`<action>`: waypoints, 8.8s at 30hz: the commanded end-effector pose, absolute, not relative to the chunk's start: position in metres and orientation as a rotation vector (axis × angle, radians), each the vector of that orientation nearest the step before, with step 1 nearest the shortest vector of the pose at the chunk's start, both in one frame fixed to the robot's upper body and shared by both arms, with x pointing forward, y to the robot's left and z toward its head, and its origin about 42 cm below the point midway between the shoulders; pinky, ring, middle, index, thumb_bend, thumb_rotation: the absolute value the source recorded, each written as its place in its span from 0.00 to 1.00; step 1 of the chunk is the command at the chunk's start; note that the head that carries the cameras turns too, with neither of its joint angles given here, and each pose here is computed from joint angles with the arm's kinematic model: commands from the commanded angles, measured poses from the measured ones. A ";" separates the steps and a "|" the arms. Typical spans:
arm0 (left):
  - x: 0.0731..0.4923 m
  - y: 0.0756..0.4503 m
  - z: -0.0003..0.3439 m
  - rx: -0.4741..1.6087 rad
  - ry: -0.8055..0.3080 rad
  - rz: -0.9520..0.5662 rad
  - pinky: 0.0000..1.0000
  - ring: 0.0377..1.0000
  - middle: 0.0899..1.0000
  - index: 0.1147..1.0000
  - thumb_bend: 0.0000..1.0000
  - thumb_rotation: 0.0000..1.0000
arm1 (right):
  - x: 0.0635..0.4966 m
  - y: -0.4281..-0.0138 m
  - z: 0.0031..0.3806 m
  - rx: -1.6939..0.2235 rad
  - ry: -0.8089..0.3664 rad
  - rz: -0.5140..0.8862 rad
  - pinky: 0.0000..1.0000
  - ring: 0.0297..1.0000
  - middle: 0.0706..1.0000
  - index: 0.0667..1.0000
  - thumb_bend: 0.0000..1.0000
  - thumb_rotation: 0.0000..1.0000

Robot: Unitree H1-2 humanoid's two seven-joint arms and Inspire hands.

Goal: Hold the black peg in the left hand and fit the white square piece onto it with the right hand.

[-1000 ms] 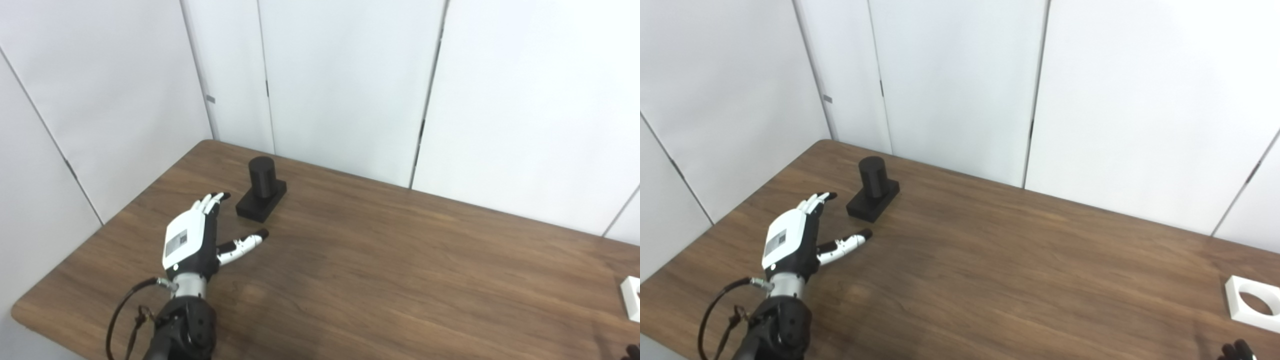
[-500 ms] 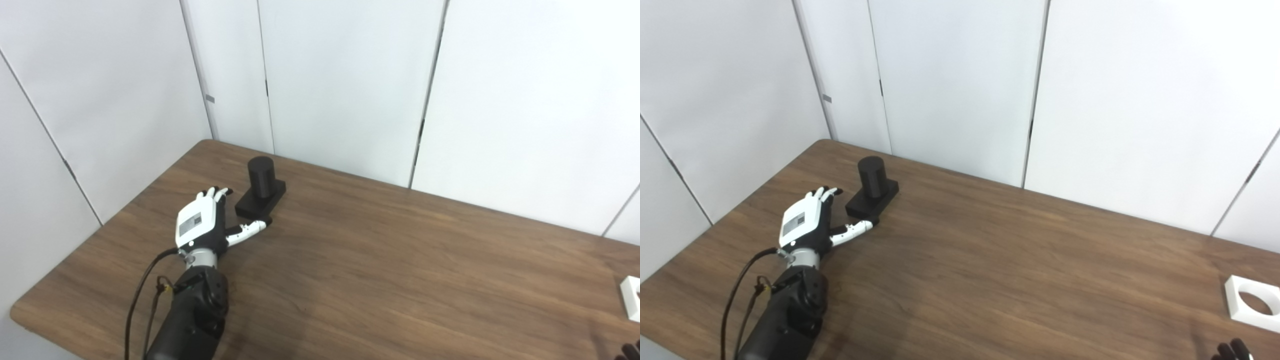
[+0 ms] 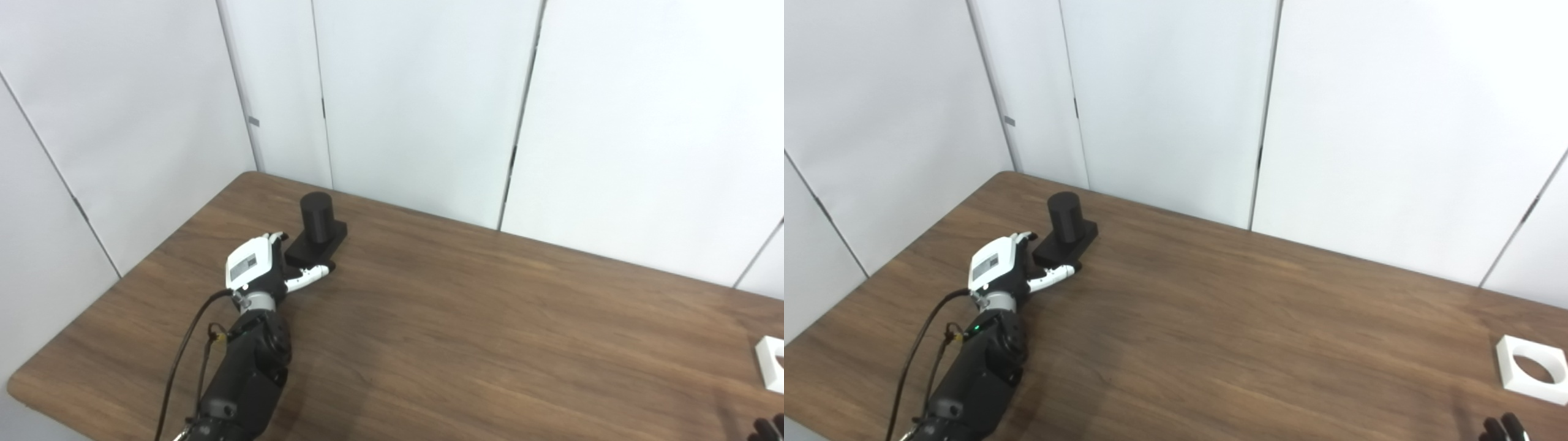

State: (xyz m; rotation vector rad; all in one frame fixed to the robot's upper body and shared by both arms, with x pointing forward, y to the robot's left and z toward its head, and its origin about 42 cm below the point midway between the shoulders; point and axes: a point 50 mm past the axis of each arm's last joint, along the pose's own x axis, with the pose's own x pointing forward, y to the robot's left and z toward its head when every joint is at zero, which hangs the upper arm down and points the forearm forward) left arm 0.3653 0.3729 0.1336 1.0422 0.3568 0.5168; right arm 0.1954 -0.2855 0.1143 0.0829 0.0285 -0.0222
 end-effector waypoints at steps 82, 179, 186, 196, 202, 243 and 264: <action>0.352 0.339 0.148 1.251 0.066 0.425 0.70 0.77 0.66 0.42 0.52 0.06 | 0.189 -0.281 0.119 0.048 0.075 -0.033 1.00 1.00 0.95 0.99 0.63 1.00; 0.189 0.202 0.196 1.134 -0.435 -0.331 0.81 0.85 0.84 0.66 1.00 0.48 | 0.189 -0.241 0.150 0.017 0.094 -0.055 1.00 0.98 0.91 0.96 0.53 1.00; 0.197 0.210 0.196 1.130 -0.404 -0.241 0.71 0.83 0.82 0.68 1.00 0.42 | 0.189 -0.243 0.148 0.005 0.076 -0.053 1.00 0.97 0.91 0.95 0.52 1.00; 0.227 0.218 0.192 1.209 -0.317 -0.242 0.77 0.85 0.83 0.70 0.97 0.41 | 0.189 -0.243 0.150 -0.009 0.079 -0.052 1.00 0.97 0.90 0.95 0.51 1.00; 0.245 0.217 0.183 1.229 -0.296 -0.277 0.80 0.83 0.80 0.68 0.98 0.41 | 0.188 -0.243 0.150 0.000 0.081 -0.053 1.00 0.97 0.91 0.95 0.51 1.00; 0.245 0.202 0.195 1.115 -0.323 -0.285 0.78 0.84 0.81 0.69 0.97 0.54 | 0.190 -0.248 0.149 0.018 0.089 -0.046 1.00 0.98 0.91 0.95 0.52 1.00; 0.219 0.188 0.205 1.184 -0.261 -0.258 0.75 0.83 0.81 0.69 0.98 0.62 | 0.192 -0.251 0.149 0.002 0.081 -0.045 1.00 0.97 0.91 0.96 0.51 1.00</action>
